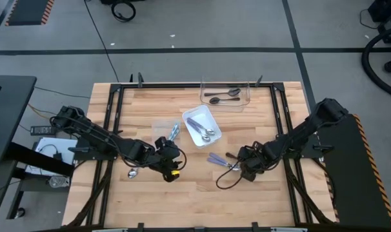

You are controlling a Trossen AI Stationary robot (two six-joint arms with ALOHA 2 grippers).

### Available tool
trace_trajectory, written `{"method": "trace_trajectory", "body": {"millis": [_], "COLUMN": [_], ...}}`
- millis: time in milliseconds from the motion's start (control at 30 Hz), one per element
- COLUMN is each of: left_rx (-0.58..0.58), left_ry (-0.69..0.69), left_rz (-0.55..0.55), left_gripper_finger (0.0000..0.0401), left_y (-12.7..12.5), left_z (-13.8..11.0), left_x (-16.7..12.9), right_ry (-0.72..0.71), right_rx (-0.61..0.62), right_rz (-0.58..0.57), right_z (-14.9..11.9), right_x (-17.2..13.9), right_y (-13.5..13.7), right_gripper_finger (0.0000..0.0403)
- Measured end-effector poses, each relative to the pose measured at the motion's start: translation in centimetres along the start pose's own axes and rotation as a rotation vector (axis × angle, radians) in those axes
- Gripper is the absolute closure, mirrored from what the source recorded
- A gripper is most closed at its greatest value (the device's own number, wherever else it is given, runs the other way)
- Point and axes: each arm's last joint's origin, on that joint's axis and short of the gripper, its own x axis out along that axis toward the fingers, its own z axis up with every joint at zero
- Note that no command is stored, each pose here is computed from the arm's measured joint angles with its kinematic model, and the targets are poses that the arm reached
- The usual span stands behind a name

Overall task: Sort silverware by color (type)
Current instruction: Put the black spoon into the top transparent bin

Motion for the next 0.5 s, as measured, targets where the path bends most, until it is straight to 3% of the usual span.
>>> {"method": "trace_trajectory", "body": {"millis": [500], "left_rx": [-0.105], "left_ry": [-0.076], "left_rz": [-0.093], "left_gripper_finger": [0.0213], "left_y": [-1.4], "left_z": [0.4], "left_x": [-0.5], "right_ry": [-0.1], "right_rx": [-0.06], "right_rz": [0.072], "right_z": [2.5], "right_x": [-2.5], "right_y": [-2.2], "right_gripper_finger": [0.038]}}
